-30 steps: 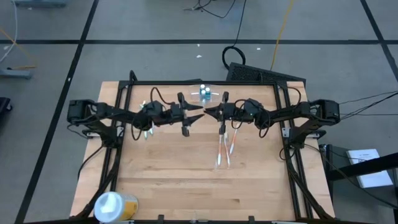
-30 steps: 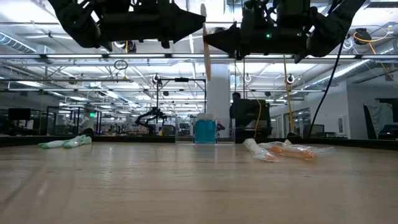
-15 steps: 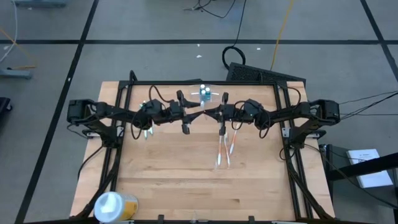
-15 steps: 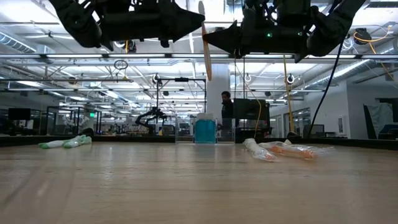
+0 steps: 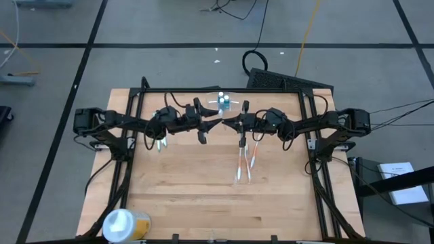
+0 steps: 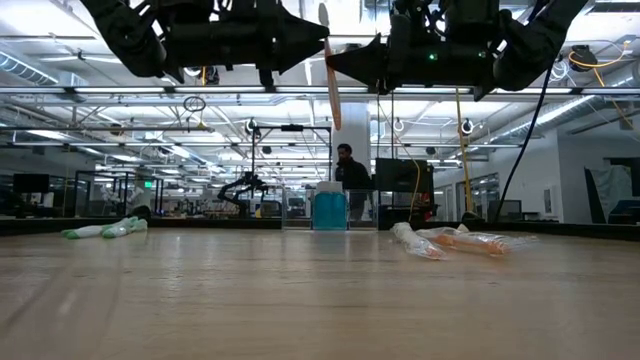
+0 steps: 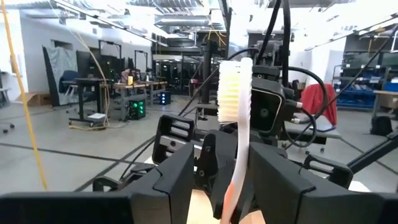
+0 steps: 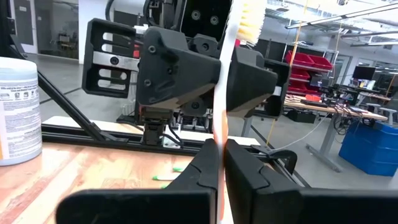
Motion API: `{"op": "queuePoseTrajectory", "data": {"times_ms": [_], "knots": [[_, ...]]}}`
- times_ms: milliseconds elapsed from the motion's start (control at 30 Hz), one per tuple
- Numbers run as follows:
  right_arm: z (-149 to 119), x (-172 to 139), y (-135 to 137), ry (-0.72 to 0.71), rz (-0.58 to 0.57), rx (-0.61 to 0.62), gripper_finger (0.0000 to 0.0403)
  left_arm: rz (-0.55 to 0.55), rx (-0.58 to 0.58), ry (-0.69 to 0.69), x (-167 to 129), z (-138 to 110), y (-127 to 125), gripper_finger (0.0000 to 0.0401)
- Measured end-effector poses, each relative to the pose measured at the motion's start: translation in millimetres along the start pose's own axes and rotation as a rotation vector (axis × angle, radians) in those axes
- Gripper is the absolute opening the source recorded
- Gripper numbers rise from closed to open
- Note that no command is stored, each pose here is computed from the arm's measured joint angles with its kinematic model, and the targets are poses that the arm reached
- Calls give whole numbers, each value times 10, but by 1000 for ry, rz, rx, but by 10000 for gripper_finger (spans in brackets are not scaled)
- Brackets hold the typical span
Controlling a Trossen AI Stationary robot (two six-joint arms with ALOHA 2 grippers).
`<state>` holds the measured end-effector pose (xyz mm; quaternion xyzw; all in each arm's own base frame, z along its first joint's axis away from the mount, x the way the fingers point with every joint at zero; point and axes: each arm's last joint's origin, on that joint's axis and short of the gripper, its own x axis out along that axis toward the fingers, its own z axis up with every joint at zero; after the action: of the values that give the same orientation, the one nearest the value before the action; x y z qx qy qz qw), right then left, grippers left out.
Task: Pick & Place toothbrushing station
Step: Put the orange toothbrush into the transparent organizer
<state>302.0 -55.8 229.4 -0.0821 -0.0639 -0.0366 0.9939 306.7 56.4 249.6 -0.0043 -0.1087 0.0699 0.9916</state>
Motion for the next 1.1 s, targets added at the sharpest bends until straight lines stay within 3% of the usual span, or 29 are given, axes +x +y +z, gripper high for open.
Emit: {"op": "queuePoseTrajectory", "data": {"times_ms": [167, 467, 700, 1100], "knots": [[0, 0, 3, 0, 2, 0, 0, -57, -27, -1, -2, 5, 16, 156], [-1, 0, 3, 1, 2, 0, 0, -60, -35, -1, 3, -5, 13, 156], [-10, 1, 4, 12, 4, 2, 0, -64, -30, 23, 211, -117, -23, 156], [-22, 0, 5, 24, 3, 1, 0, -60, 38, -3, 261, -47, -7, 156]]}}
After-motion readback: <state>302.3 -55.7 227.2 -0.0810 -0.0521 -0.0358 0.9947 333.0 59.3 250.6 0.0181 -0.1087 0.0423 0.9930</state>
